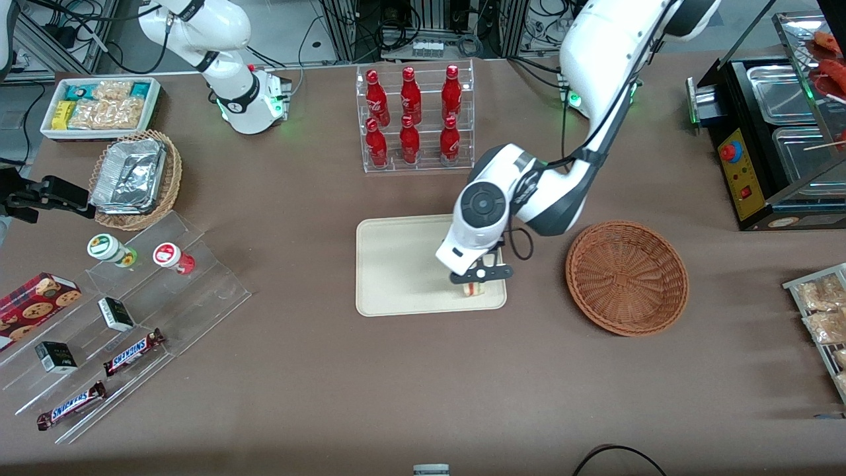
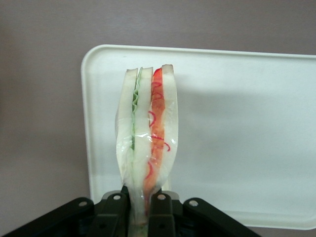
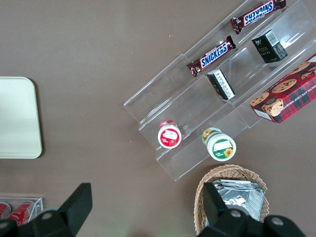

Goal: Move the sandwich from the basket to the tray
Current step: 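Lower the held sandwich onto the cream tray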

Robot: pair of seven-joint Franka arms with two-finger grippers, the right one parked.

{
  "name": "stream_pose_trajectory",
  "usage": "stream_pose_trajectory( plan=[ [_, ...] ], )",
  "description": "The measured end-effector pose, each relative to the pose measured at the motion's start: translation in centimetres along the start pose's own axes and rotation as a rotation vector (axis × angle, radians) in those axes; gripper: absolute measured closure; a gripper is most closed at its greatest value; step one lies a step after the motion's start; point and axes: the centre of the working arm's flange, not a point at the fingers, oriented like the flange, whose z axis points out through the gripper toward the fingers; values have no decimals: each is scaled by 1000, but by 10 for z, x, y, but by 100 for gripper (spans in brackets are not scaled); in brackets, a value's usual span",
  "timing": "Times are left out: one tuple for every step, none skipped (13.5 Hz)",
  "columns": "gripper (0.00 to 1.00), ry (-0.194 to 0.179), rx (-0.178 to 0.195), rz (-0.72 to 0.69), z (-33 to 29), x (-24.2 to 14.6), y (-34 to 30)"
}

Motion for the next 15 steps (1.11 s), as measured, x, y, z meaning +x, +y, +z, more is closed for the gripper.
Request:
stream_pose_trajectory(
  plan=[
    [85, 4, -7, -3, 2, 2, 8],
    [85, 7, -13, -4, 4, 5, 14],
    [85, 10, -19, -2, 5, 7, 20],
    [85, 12, -23, 2, 7, 8, 25],
    [85, 13, -27, 5, 10, 8, 31],
    [85, 14, -30, 6, 12, 8, 35],
    [85, 15, -34, 8, 13, 9, 38],
    [85, 18, -38, 12, 15, 9, 42],
    [85, 22, -43, 15, 16, 7, 47],
    [85, 24, -46, 11, 18, 5, 50],
    [85, 23, -46, 6, 20, 2, 54],
    [85, 20, -45, 7, 22, -2, 57],
    [85, 18, -46, 8, 23, -6, 61],
    [85, 13, -49, 8, 24, -10, 64],
    [85, 7, -53, 8, 24, -12, 67]
  ],
)
